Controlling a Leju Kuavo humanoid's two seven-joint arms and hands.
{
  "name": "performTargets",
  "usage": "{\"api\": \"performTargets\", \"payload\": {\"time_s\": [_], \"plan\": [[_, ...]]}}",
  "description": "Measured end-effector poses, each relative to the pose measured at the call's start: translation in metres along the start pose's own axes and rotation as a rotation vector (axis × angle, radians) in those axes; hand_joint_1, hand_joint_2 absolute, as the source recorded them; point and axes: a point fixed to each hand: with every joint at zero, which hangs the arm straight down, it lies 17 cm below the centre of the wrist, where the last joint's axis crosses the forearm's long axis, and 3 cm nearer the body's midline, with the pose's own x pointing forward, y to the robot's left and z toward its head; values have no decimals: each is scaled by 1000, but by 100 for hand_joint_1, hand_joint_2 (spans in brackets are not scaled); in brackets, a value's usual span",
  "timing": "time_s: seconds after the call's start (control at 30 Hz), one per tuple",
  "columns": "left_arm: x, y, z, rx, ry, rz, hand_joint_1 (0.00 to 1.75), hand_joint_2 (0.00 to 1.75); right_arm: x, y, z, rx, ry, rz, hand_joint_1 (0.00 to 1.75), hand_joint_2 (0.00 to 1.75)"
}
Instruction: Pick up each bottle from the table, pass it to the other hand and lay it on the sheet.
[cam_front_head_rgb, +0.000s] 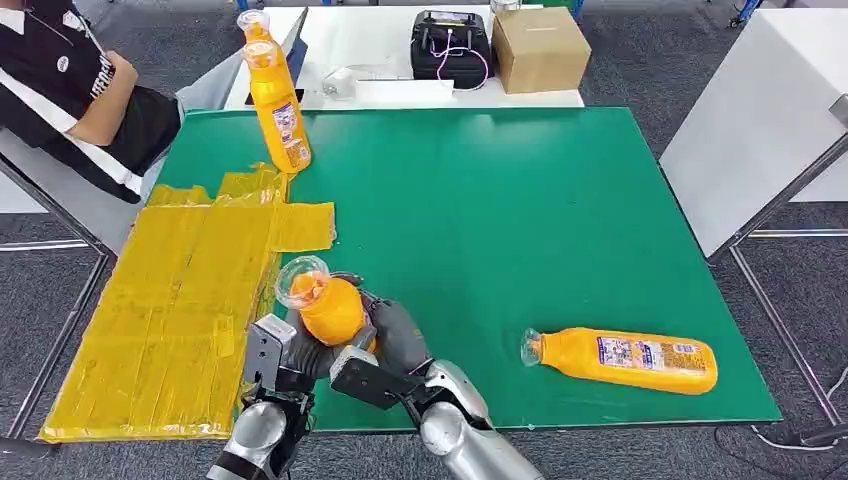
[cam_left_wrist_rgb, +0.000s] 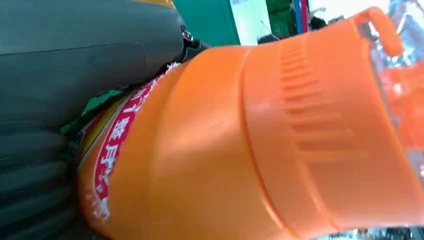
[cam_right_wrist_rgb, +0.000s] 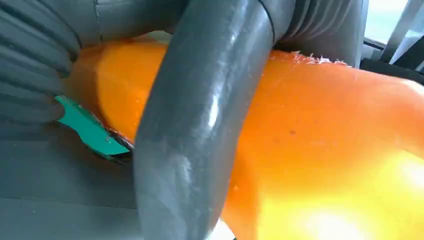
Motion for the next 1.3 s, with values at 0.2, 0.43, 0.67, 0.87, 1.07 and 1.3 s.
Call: {"api": "performTargets", "payload": {"time_s": [0.2,0.43,0.67,0.87,1.07,1.3], "plan": [[1,6,-1,41,-2,25,175,175,-1,2,0,5,2,1,175,175],[2,9,0,65,-6,32,175,175,-1,4,-2,3,4,3,175,175],[3,12,-1,85,-10,45,175,175,2,2,-2,-7,-12,1,0,175],[11,23,-6,130,-33,24,175,175,7,0,-1,-25,-28,-3,0,175],[25,45,-20,188,-71,3,175,175,18,-8,1,-47,-67,2,0,175],[30,67,-25,245,-82,1,175,175,27,-15,5,-68,-99,5,0,175]]}}
